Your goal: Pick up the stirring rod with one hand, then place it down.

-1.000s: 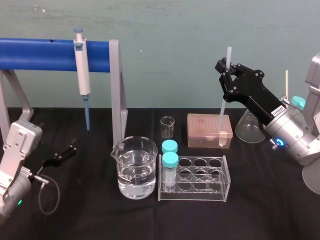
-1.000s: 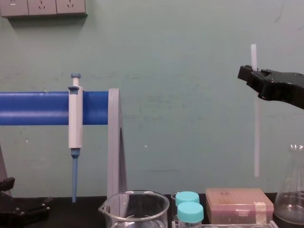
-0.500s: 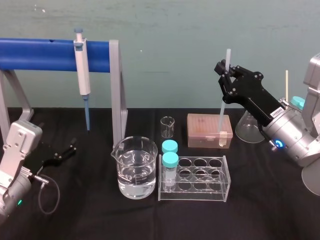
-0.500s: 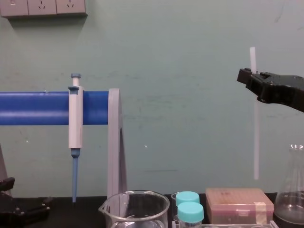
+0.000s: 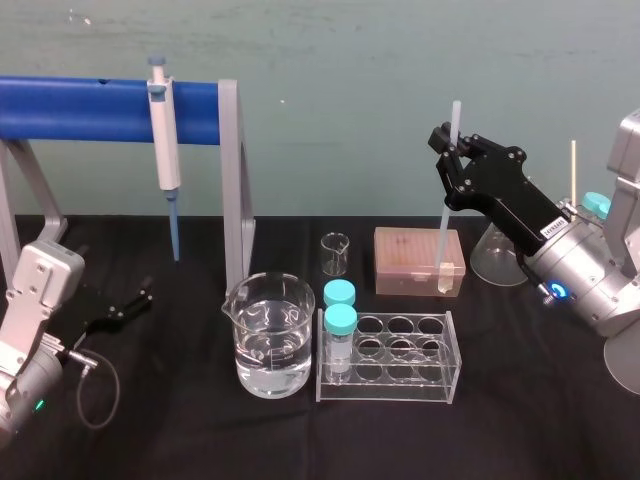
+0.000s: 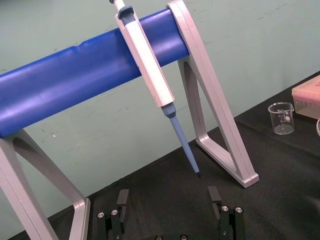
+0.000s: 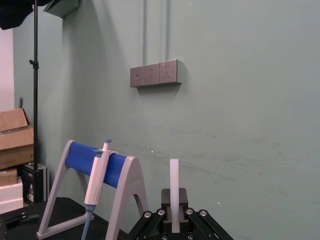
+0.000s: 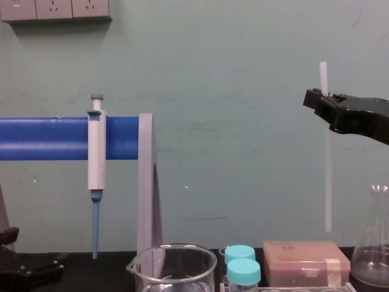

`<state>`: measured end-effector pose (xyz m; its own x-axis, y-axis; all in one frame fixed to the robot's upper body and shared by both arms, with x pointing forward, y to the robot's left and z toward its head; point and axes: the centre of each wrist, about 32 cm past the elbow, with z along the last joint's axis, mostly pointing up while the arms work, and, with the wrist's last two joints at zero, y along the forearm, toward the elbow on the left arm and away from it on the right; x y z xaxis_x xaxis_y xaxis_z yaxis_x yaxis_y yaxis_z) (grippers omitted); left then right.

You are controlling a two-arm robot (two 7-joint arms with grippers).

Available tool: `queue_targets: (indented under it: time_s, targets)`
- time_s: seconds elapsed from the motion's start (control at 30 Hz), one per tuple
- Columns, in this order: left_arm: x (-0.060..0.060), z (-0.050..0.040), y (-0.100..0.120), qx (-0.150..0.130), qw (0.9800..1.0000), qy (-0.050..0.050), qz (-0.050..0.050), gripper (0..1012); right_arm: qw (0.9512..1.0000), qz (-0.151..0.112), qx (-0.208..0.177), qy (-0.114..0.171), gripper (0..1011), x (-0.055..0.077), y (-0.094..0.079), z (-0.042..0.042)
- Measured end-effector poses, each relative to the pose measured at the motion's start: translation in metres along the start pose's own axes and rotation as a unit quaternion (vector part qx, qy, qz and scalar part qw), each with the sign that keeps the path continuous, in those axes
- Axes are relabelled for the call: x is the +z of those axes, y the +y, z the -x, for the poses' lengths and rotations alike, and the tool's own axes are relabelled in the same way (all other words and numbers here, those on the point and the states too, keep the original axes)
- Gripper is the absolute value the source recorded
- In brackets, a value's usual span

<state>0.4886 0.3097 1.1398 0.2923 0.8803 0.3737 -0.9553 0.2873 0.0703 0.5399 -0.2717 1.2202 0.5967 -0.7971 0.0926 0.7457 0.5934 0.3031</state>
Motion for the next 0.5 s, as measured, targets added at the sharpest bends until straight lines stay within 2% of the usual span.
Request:
queue_targets:
  time_s: [0.5]
  targets:
    - [0.0000,0.0000,0.0000,0.000,1.0000,0.000,0.000,1000,1.0000,0.003,0.001,0.001,71,-0.0010,-0.0008,0.0012]
